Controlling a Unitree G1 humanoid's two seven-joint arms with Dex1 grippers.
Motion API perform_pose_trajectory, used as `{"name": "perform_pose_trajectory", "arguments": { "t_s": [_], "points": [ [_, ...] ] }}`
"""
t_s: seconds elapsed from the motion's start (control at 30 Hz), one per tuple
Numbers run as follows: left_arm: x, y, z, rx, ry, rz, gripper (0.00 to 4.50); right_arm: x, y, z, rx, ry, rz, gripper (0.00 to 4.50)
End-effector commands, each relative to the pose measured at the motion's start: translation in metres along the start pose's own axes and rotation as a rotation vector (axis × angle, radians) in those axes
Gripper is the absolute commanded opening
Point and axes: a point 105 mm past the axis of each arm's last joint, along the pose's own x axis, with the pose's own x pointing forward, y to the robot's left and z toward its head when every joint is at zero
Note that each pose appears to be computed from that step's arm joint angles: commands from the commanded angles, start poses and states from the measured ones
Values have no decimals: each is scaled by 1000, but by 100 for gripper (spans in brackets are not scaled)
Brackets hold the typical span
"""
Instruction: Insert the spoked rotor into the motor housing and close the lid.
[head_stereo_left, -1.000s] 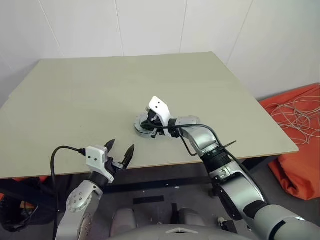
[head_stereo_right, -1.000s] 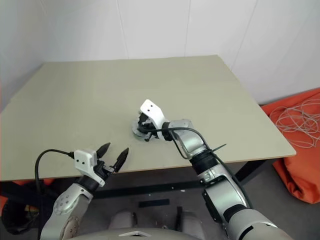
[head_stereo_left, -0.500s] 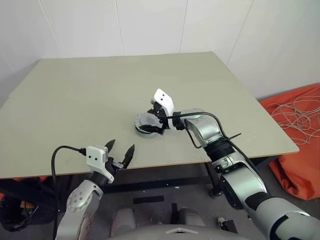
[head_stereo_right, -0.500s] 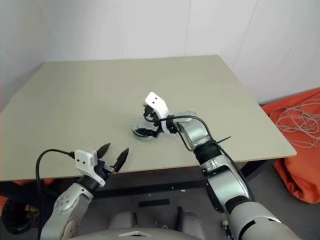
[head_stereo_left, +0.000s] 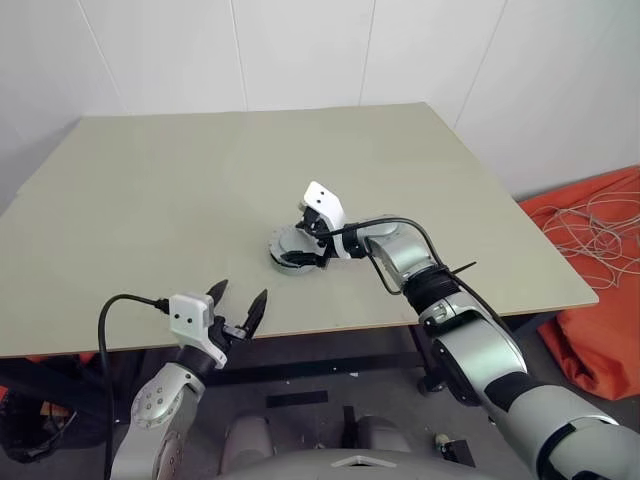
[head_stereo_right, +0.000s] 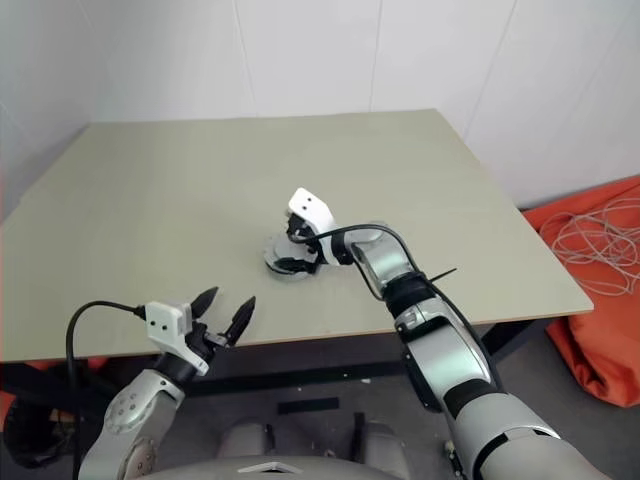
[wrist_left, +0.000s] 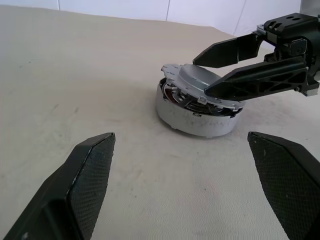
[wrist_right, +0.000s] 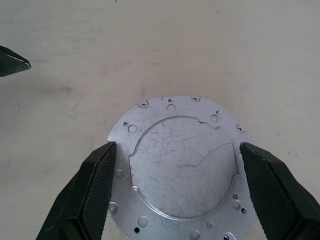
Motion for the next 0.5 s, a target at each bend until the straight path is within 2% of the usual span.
{"name": "perform_pose_trajectory", "arguments": {
  "t_s": [0.03,0.13,0.23,0.3,0.5],
  "points": [
    [-1,0,7,19,-44,-6,450,1,-2,16,-48,-30,17,445],
    [-2,0,5,19,-44,-5,450,3,0,13,-44,-10,32,445],
    [-4,1,3,19,-44,-2,450,3,0,9,-38,5,30,387],
    [-5,2,2,19,-44,-1,450,3,0,8,-34,9,29,325],
    [-6,4,-1,17,-44,-2,450,2,0,6,-29,15,27,320]
  ]
}}
